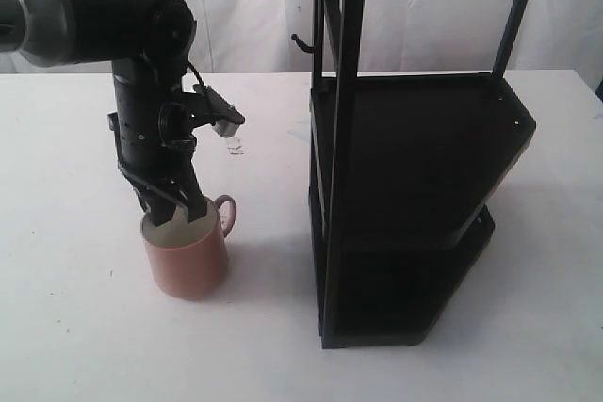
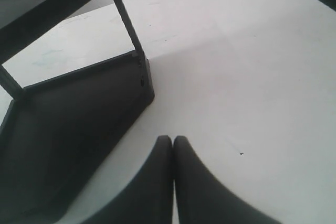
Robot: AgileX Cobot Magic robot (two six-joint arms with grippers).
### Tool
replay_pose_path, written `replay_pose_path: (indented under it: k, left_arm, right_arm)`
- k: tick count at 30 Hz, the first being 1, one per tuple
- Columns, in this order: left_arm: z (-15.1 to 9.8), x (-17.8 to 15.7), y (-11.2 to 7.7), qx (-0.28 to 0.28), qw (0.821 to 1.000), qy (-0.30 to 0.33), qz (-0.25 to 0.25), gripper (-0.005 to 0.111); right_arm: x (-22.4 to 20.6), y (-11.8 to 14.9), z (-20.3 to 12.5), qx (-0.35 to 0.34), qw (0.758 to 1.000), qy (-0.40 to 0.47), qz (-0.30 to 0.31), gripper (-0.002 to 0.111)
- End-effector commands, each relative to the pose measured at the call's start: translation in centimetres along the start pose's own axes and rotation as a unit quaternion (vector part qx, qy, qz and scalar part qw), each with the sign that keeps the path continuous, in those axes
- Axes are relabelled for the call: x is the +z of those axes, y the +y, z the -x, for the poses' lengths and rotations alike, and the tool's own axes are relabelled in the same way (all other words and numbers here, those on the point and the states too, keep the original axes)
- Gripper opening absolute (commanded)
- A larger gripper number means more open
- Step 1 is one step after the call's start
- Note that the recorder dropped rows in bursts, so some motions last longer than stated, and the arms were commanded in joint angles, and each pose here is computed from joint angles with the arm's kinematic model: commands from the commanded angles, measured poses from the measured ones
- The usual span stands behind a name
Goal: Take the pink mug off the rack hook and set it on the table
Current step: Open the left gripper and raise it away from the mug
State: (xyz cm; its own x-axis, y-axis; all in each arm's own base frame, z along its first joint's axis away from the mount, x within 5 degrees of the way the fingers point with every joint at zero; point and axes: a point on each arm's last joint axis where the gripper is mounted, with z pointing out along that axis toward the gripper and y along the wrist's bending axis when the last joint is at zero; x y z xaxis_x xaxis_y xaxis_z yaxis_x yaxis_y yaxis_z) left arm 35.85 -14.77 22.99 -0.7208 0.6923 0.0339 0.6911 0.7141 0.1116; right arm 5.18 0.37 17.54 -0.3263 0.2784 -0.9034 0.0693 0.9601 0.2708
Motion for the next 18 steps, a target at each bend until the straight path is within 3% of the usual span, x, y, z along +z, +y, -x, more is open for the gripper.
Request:
replay_pose_path:
  k: [1,4,10,13,15,18]
  left_arm:
    - [-0.5,-3.9,0.4,-0.013,1.000,-0.019,0.012,0.027]
    - [-1.5,-7.1,0.4,-0.058,0.997,-0.045,0.017,0.027]
    - [-3.6,-10.4,1.0,-0.063,0.992,-0.070,0.081,0.026]
    - [-4.6,-10.7,1.7,-0.085,0.986,-0.056,0.130,0.016]
    - [-5.3,-10.7,2.5,-0.105,0.979,-0.064,0.163,0.002]
    - [-6.5,-10.8,3.6,-0.138,0.969,-0.094,0.180,0.000]
  right_arm:
    - [0.0,0.0,0.1,-0.002,1.000,-0.006,-0.002,0.000]
    - [0.0,0.0,0.1,-0.002,1.000,-0.006,-0.002,0.000]
    - [0.0,0.0,0.1,-0.002,1.000,-0.006,-0.002,0.000]
    - [0.0,0.0,0.1,-0.002,1.000,-0.006,-0.002,0.000]
    - [0.0,0.0,0.1,-0.002,1.000,-0.006,-0.002,0.000]
    - [0.0,0.0,0.1,-0.002,1.000,-0.006,-0.002,0.000]
